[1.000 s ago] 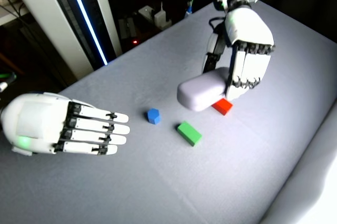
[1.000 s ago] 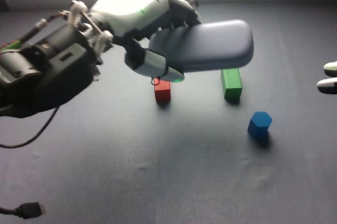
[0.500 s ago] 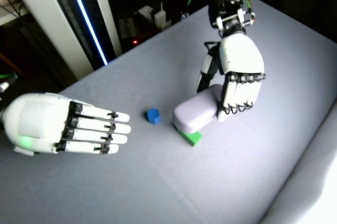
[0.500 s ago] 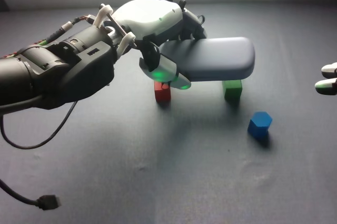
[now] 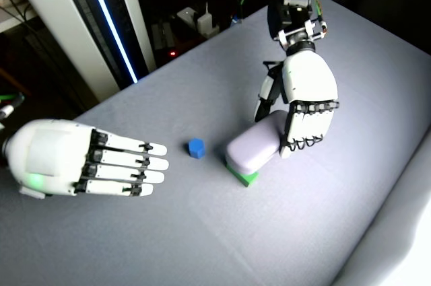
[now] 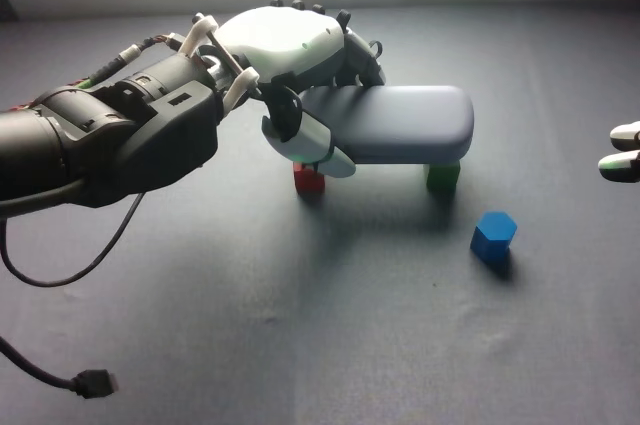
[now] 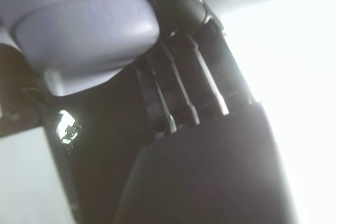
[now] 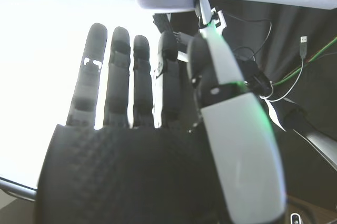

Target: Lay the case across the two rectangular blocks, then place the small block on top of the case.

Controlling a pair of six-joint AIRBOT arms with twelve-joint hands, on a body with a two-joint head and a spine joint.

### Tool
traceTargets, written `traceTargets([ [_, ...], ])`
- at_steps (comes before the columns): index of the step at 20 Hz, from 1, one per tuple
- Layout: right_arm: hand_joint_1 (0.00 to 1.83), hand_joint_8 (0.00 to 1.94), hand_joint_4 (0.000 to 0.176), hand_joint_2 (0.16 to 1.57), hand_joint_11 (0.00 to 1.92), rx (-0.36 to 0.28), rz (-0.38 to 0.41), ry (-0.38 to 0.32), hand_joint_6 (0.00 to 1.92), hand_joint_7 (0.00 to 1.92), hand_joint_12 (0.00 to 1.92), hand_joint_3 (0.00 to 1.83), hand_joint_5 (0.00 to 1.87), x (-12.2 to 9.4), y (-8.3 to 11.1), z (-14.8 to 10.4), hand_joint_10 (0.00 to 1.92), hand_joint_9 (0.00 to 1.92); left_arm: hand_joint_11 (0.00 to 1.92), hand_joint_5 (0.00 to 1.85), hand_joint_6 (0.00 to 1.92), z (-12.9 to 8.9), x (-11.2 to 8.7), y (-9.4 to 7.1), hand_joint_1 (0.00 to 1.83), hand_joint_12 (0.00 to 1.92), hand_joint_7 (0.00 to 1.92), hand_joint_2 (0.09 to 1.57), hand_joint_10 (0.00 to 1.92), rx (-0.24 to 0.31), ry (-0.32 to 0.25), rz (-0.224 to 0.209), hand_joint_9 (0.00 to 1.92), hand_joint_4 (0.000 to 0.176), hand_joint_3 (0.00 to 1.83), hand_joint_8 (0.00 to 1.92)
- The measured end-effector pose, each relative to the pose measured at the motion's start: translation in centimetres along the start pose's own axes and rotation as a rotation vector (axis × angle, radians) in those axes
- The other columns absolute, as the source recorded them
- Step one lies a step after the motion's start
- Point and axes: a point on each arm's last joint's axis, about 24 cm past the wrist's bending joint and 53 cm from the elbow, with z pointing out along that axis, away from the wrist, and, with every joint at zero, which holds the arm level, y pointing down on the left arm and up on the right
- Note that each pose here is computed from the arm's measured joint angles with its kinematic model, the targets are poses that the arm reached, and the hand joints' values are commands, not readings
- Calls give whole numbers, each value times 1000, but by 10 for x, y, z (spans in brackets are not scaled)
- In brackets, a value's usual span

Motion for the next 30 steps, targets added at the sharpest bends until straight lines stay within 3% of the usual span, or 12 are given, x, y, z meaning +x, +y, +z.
traceTargets([
  [3, 887, 1, 0, 1313, 70, 0, 2, 1, 2, 346, 962, 4, 539, 1, 0, 0, 0, 380, 751, 982, 877, 0, 3, 5, 1232, 1105, 1000, 1106, 408, -18, 12, 7, 990, 0, 2, 1067],
  [4, 922, 1, 0, 1314, 82, 0, 3, 1, 2, 344, 965, 2, 541, 1, 0, 0, 2, 383, 734, 991, 930, 0, 3, 6, 1181, 1004, 895, 1100, 289, -20, 12, 6, 974, 0, 3, 477],
  [5, 956, 1, 0, 1309, 88, 0, 4, 1, 3, 343, 964, 0, 545, 1, 0, 0, 2, 384, 729, 831, 111, 0, 3, 6, 1211, 838, 872, 984, 91, -20, 12, 7, 956, 0, 0, 67],
  [17, 962, 0, 0, 1307, 103, 0, 10, 1, 0, 345, 947, 0, 541, 1, -1, 0, 1, 391, 304, 477, 0, 0, 2, 6, 1039, 553, 448, 867, 1, -21, 7, 3, 494, 0, 2, 1],
  [21, 903, 0, 0, 1311, 114, 1, 13, 1, 0, 344, 902, 0, 543, 1, -1, 0, 0, 391, 204, 461, 0, -10, 1, 0, 1023, 803, 426, 829, 0, -2, -3, -11, 447, 30, 2, 0],
  [23, 896, 4, 0, 1311, 119, 1, 14, 2, 0, 353, 895, 0, 531, 2, -1, 0, 2, 394, 148, 418, 0, -25, -5, -8, 1016, 1030, 437, 871, 1, 32, -32, -16, 476, 15, 0, 0],
  [24, 896, 4, 0, 1308, 120, 0, 14, 2, 0, 352, 898, 0, 523, 2, 0, 0, 2, 394, 29, 382, 0, -35, -11, -13, 960, 981, 386, 910, 0, 54, -56, -22, 375, 33, 7, 0],
  [25, 955, 1, 0, 1271, 81, -5, 13, 4, 0, 348, 940, 0, 521, 2, 1, 1, 1, 382, 0, 314, 0, -49, -19, -17, 844, 826, 325, 938, 0, 86, -89, -42, 297, 92, 5, 0],
  [26, 955, 1, 0, 1271, 81, -6, 12, 5, 0, 348, 940, 0, 521, 2, 1, 2, 1, 382, 0, 314, 0, -58, -25, -19, 844, 826, 325, 938, 0, 107, -113, -59, 297, 92, 5, 0],
  [27, 967, 0, 0, 1256, 56, -10, 12, 4, 0, 346, 966, 0, 522, 2, 3, 3, 1, 374, 0, 297, 0, -69, -30, -21, 793, 742, 289, 928, 0, 126, -138, -81, 264, 130, 0, 0],
  [28, 1010, 3, 0, 1222, 1, -16, 10, 3, 2, 331, 924, 0, 512, 1, 4, 3, 0, 328, 0, 337, 6, -84, -41, -24, 851, 896, 348, 944, 18, 155, -181, -96, 340, 64, 3, 8],
  [30, 968, 2, 0, 1207, 0, -21, 3, 9, 0, 333, 906, 0, 507, 1, 6, 7, 0, 323, 0, 334, 2, -109, -56, -31, 844, 880, 349, 942, 9, 199, -242, -99, 331, 74, 1, 4],
])
